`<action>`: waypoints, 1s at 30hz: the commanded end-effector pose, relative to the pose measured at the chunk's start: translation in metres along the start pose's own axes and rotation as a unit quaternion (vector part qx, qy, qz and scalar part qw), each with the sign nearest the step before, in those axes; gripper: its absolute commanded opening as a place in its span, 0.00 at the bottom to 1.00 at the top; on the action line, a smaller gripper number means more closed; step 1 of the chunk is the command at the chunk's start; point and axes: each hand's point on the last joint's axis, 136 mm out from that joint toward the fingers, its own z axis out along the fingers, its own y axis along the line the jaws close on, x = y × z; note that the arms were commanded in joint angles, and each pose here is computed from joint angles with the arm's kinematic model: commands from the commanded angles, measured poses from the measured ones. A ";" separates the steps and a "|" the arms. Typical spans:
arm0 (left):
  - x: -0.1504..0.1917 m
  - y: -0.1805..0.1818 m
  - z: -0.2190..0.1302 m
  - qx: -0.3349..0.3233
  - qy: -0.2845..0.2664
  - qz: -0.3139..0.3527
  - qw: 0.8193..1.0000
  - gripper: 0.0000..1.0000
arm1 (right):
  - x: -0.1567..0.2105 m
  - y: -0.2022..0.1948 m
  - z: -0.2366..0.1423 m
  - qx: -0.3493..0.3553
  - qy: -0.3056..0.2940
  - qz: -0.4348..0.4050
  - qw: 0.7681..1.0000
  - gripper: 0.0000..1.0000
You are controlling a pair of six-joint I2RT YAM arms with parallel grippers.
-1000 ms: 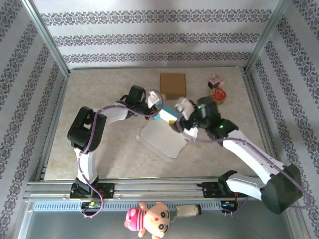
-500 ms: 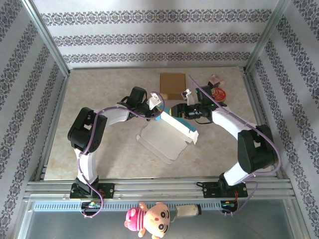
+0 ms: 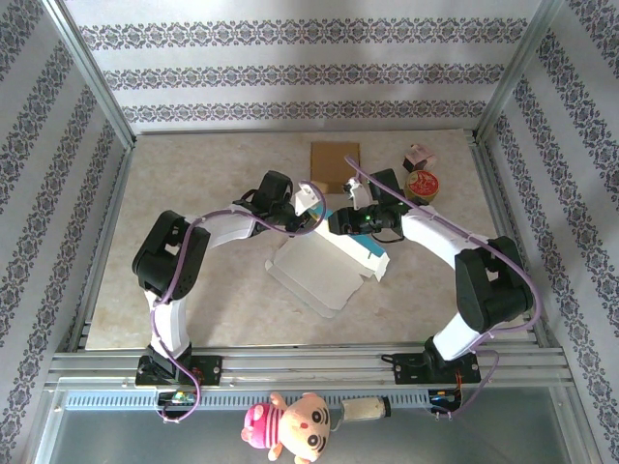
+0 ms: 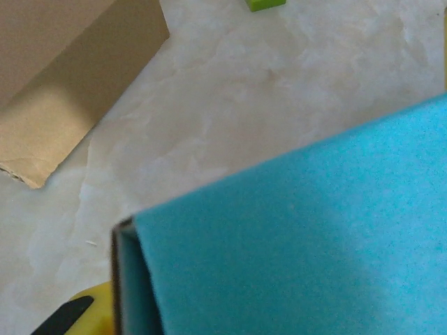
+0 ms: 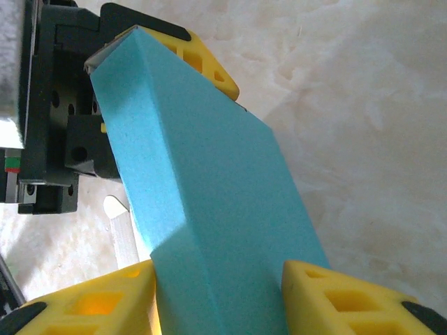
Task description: Fold the paper box
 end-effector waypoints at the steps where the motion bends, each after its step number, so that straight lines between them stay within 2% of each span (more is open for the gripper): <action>1: 0.010 -0.021 -0.008 0.023 0.019 -0.004 1.000 0.30 | 0.027 -0.022 0.007 0.060 0.045 0.003 0.997 0.47; 5: 0.017 -0.025 -0.015 0.026 0.029 0.009 0.999 0.31 | 0.027 -0.019 0.007 0.064 0.046 -0.008 0.997 0.46; 10: 0.018 -0.017 -0.018 0.029 0.032 -0.007 0.999 0.29 | 0.026 -0.019 0.006 0.067 0.046 -0.012 0.997 0.46; 13: 0.014 -0.016 -0.015 0.035 0.032 -0.013 0.999 0.21 | 0.025 -0.017 0.005 0.067 0.044 -0.017 0.997 0.46; 16: 0.011 -0.012 -0.012 0.028 0.026 -0.029 0.999 0.05 | 0.024 -0.014 0.003 0.066 0.042 -0.018 0.997 0.46; 18: 0.008 -0.002 -0.010 0.003 0.022 -0.057 0.998 0.03 | 0.024 -0.013 0.003 0.066 0.041 -0.017 0.997 0.47; 22: 0.009 0.017 -0.005 -0.068 0.015 -0.122 0.990 0.02 | 0.021 -0.012 0.002 0.071 0.025 0.014 0.997 0.48; 24: 0.011 0.020 -0.001 -0.097 0.010 -0.139 0.985 0.17 | 0.020 -0.007 0.005 0.057 0.016 0.035 0.998 0.47; 26: 0.013 0.020 0.003 -0.104 0.008 -0.146 0.984 0.16 | 0.019 -0.002 0.007 0.049 0.008 0.039 0.998 0.47; 28: 0.017 0.022 0.008 -0.106 0.013 -0.153 0.982 0.00 | 0.020 -0.001 0.008 0.047 0.009 0.039 0.998 0.47; 30: 0.022 0.022 0.010 -0.111 0.023 -0.149 0.982 0.00 | 0.022 0.000 0.010 0.046 0.013 0.040 0.998 0.47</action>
